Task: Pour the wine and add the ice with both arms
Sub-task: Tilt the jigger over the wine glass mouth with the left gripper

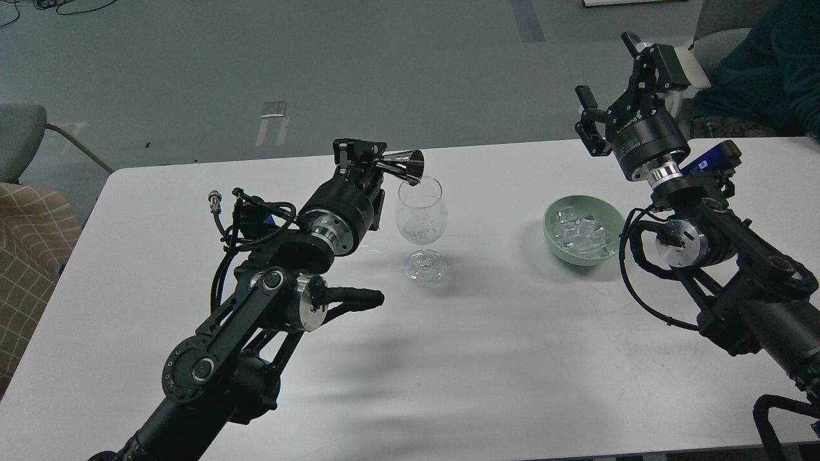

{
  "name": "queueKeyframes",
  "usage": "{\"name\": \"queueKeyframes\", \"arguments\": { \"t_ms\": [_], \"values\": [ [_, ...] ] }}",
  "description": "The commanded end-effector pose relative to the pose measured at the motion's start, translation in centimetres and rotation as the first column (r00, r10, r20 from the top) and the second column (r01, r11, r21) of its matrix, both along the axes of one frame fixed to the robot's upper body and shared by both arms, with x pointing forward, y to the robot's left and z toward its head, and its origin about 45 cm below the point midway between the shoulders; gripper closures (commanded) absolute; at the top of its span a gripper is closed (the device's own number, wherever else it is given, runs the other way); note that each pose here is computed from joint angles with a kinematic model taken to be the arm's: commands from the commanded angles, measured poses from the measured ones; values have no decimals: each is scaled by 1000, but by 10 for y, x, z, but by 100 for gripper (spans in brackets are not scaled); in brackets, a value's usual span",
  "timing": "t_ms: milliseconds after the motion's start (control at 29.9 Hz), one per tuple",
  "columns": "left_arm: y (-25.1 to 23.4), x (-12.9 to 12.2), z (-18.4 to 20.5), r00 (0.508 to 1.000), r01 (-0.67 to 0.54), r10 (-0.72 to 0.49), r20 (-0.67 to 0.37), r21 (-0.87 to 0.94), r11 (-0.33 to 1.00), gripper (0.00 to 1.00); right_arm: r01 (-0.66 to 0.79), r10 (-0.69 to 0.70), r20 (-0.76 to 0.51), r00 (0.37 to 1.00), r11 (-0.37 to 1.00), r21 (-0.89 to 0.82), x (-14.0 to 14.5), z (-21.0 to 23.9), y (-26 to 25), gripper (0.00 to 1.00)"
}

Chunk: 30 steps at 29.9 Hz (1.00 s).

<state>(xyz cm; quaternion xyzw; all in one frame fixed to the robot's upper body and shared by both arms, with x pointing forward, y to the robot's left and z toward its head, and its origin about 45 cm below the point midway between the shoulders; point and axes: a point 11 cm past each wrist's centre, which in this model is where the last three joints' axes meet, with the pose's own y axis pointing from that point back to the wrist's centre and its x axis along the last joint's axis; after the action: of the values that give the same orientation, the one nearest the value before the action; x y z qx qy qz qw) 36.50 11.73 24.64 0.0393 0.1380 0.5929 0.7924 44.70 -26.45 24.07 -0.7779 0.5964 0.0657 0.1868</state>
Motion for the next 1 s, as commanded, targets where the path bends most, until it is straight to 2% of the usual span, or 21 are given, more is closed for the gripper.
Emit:
{"name": "queueKeyframes", "arguments": {
  "t_ms": [0,234,702,970],
  "values": [
    [0,1,3,1000,-3,3,22,23,1000,100,1,-1,-1,1000,1000,-1,0,0,-1,0],
    [-4,-1,3,998,8,-13,64,73,997,100,5,-5,0,1000,1000,-1,0,0,0,0],
    [13,3,2,980,-55,8,198,233,971,100,3,-3,-2,1000,1000,0,-1,-1,1,0],
    [13,1,2,967,-57,-27,254,319,946,100,4,-4,0,1000,1000,2,0,0,1,0]
  ]
}}
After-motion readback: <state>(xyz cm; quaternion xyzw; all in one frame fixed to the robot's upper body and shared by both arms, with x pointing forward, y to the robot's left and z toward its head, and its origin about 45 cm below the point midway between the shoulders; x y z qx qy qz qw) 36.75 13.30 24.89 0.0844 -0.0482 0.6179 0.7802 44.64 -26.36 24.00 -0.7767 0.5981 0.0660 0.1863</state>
